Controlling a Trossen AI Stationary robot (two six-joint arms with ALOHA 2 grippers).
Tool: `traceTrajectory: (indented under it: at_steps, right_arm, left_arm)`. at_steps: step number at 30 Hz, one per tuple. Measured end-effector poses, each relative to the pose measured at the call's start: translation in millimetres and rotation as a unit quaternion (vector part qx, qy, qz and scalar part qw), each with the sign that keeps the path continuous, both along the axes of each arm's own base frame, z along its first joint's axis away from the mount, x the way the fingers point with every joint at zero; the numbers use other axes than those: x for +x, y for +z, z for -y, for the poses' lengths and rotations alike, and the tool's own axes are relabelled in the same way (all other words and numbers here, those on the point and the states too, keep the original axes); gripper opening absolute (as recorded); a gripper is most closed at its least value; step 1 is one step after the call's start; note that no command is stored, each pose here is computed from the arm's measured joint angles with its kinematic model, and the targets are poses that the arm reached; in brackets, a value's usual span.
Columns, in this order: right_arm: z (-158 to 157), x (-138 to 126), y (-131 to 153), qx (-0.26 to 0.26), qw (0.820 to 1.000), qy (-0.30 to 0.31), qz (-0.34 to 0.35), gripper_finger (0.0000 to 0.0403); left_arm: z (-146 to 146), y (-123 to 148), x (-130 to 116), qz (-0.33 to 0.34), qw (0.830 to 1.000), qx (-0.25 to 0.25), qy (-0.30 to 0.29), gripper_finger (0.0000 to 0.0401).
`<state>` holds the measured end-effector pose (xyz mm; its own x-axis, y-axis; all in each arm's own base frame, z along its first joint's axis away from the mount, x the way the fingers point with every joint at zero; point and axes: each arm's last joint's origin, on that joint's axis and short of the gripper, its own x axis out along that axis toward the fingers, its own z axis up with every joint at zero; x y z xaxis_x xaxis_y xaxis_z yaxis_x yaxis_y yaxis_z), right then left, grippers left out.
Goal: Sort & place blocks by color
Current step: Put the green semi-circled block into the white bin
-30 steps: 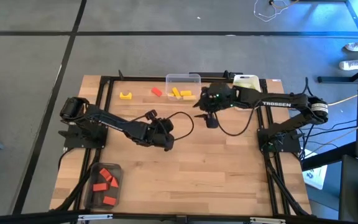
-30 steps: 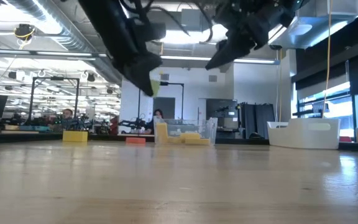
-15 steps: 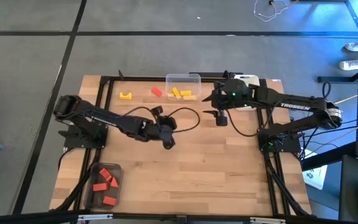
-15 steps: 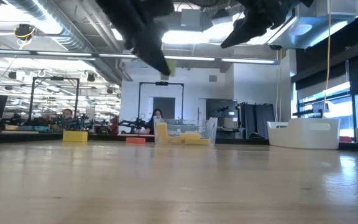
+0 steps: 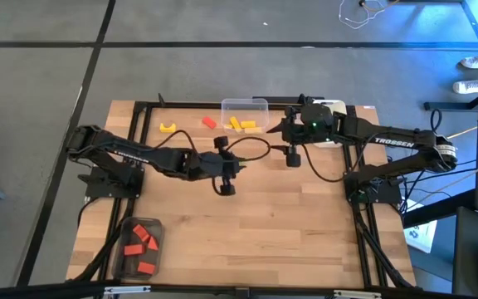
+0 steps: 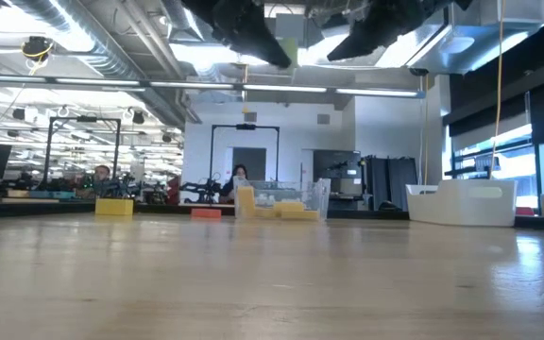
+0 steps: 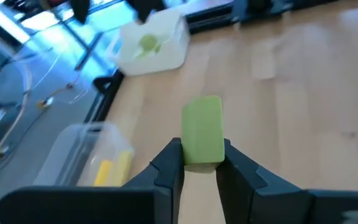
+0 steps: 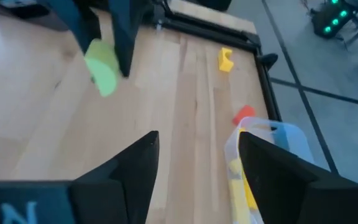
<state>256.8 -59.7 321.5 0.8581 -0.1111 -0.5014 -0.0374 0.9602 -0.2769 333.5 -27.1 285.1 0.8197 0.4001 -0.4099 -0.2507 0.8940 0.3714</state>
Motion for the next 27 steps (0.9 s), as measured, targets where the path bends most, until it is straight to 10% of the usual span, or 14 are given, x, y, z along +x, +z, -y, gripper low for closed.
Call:
traceTrajectory:
  at_steps: [15,27]
  right_arm:
    - [-17.8,5.9,3.2,-0.063,0.986,0.152,0.027,0.0203]
    - [-33.5,9.4,5.2,-0.16,0.969,0.188,0.031,0.0185]
  left_arm:
    - [-27.5,16.0,10.3,0.074,0.995,0.01,-0.061,0.0067]
    - [-53.4,19.7,12.0,0.116,0.982,-0.087,-0.121,0.0067]
